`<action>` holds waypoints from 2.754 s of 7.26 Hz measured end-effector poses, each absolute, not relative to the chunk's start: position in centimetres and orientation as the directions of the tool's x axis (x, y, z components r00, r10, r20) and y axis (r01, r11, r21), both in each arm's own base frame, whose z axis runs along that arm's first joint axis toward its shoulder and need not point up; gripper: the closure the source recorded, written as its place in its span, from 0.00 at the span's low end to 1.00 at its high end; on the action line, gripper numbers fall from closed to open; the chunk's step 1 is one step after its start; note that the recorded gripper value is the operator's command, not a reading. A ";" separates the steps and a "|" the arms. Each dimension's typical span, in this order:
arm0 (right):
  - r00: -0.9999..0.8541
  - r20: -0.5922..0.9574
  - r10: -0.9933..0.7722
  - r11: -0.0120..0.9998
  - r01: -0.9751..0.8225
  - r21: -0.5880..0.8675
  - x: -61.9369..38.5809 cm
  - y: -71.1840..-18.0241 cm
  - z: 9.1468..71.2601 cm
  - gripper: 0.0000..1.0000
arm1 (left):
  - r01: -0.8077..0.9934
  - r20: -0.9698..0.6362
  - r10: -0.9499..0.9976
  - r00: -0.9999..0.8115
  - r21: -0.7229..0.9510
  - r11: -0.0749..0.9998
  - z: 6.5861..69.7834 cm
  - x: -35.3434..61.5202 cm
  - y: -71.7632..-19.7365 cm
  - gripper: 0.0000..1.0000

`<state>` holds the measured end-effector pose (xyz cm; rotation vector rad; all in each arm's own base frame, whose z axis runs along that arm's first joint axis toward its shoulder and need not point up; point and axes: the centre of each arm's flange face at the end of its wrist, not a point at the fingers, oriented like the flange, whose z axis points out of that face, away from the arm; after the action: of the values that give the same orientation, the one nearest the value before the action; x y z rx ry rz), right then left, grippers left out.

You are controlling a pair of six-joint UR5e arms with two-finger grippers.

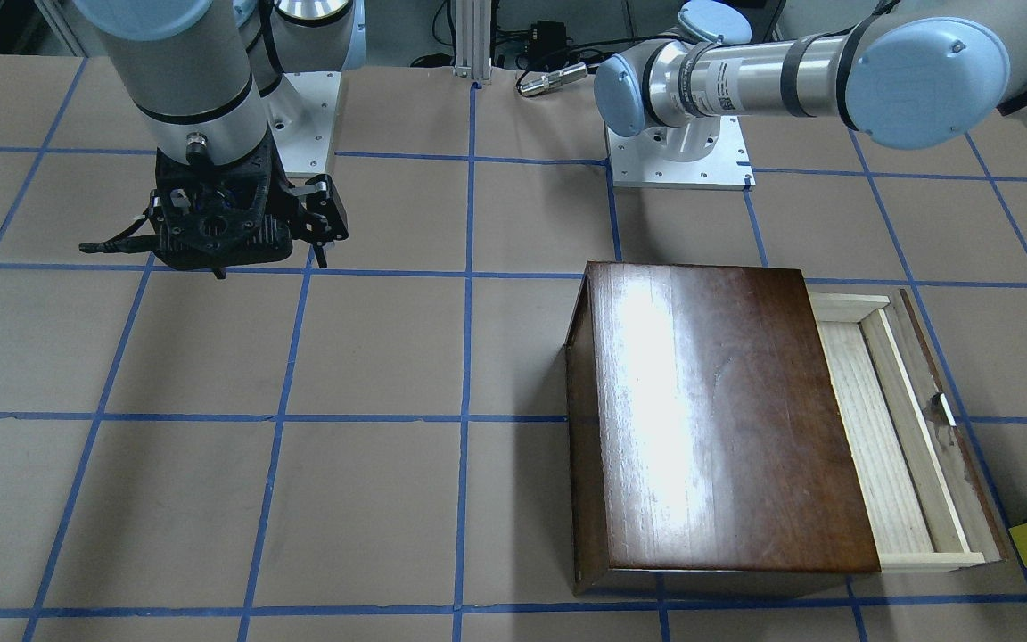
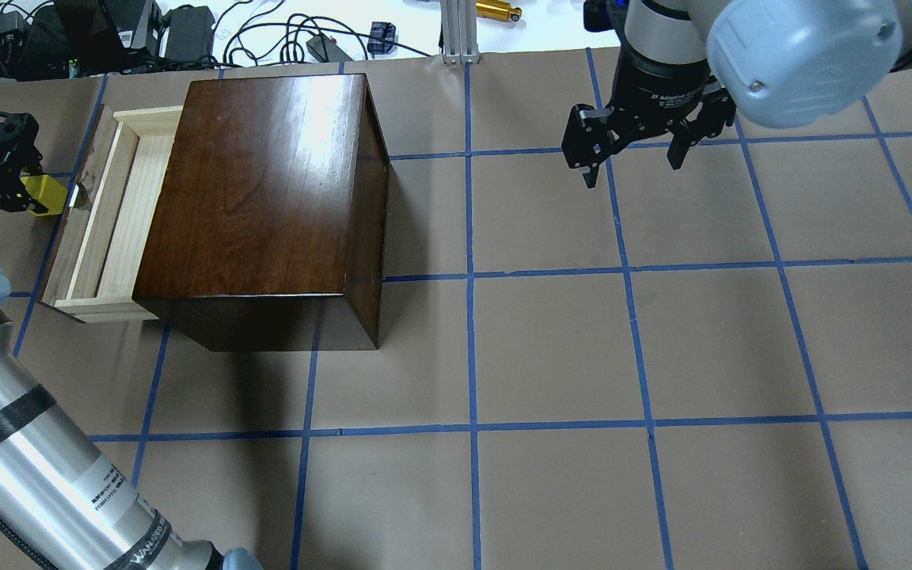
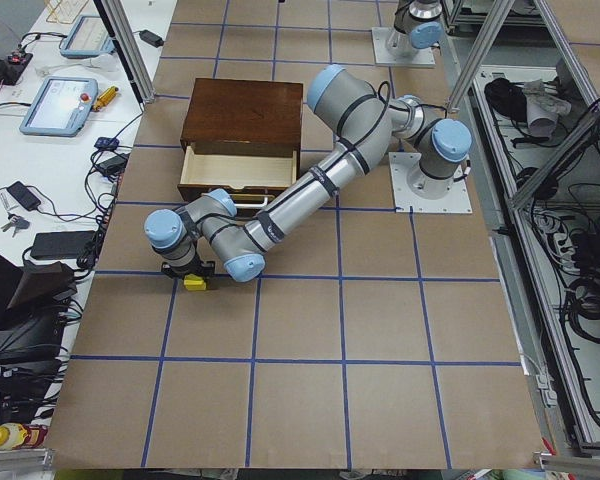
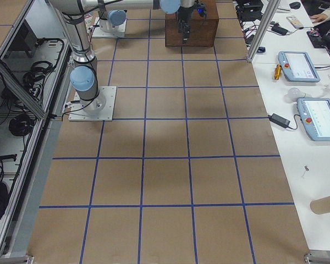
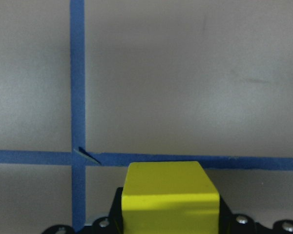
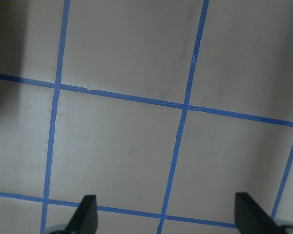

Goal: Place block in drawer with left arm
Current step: 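Lift the yellow cube and carry it over the open drawer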

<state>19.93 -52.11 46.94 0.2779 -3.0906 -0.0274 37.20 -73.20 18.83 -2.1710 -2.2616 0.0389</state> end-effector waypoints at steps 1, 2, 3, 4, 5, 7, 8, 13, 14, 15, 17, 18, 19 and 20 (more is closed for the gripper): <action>-0.983 0.037 -0.179 0.984 -0.178 0.021 19.9 -52.1 46.9 0.00 | 0.999 -0.017 0.999 -0.040 -0.026 0.039 18.8 37.1 -73.2 0.64; -0.983 0.037 -0.178 0.984 -0.178 0.021 19.9 -52.1 47.0 0.00 | 0.999 -0.020 0.999 -0.039 -0.028 0.038 18.8 37.1 -73.2 0.64; -0.983 0.037 -0.179 0.984 -0.178 0.021 19.9 -52.1 47.0 0.00 | 0.999 -0.021 0.999 -0.039 -0.028 0.038 18.8 37.1 -73.2 0.64; -0.983 0.037 -0.179 0.984 -0.178 0.021 19.9 -52.1 47.0 0.00 | 0.999 -0.022 0.999 -0.039 -0.028 0.038 18.8 37.1 -73.2 0.64; -0.983 0.037 -0.179 0.984 -0.178 0.021 19.9 -52.1 47.0 0.00 | 0.999 -0.022 0.999 -0.039 -0.028 0.038 18.8 37.1 -73.2 0.64; -0.983 0.037 -0.179 0.984 -0.178 0.021 19.9 -52.1 46.9 0.00 | 0.999 -0.021 0.999 -0.038 -0.027 0.038 18.8 37.1 -73.2 0.64; -0.983 0.037 -0.179 0.984 -0.178 0.021 19.9 -52.1 46.9 0.00 | 0.999 -0.021 0.999 -0.038 -0.027 0.038 18.8 37.1 -73.2 0.64; -0.983 0.037 -0.178 0.984 -0.177 0.021 19.9 -52.1 46.9 0.00 | 0.999 -0.012 0.999 -0.035 -0.017 0.035 25.9 36.1 -71.8 0.63; -0.983 0.037 -0.178 0.984 -0.178 0.021 19.9 -52.1 46.9 0.00 | 0.999 0.000 0.999 -0.039 -0.022 0.039 29.8 35.2 -70.6 0.63; -0.983 0.037 -0.178 0.984 -0.177 0.021 19.9 -52.1 46.9 0.00 | 0.998 0.018 0.999 -0.049 -0.031 0.049 33.5 33.9 -68.9 0.63; -0.983 0.037 -0.179 0.984 -0.178 0.021 19.9 -52.1 46.9 0.00 | 0.997 0.031 0.998 -0.060 -0.040 0.061 39.3 30.4 -65.4 0.65; -0.983 0.037 -0.179 0.984 -0.178 0.021 19.9 -52.1 46.9 0.00 | 0.996 0.031 0.997 -0.070 -0.046 0.071 40.8 28.0 -64.0 0.65; -0.983 0.037 -0.178 0.984 -0.178 0.021 19.9 -52.1 46.9 0.00 | 0.996 0.034 0.997 -0.071 -0.051 0.073 41.7 24.9 -63.0 0.65; -0.983 0.037 -0.178 0.984 -0.177 0.021 19.9 -52.1 46.9 0.00 | 0.997 0.037 0.998 -0.058 -0.051 0.060 41.9 21.2 -62.7 0.66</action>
<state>19.93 -52.11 46.94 0.2771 -3.0900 -0.0274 21.22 -62.75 41.93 -2.1120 -2.2404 0.0181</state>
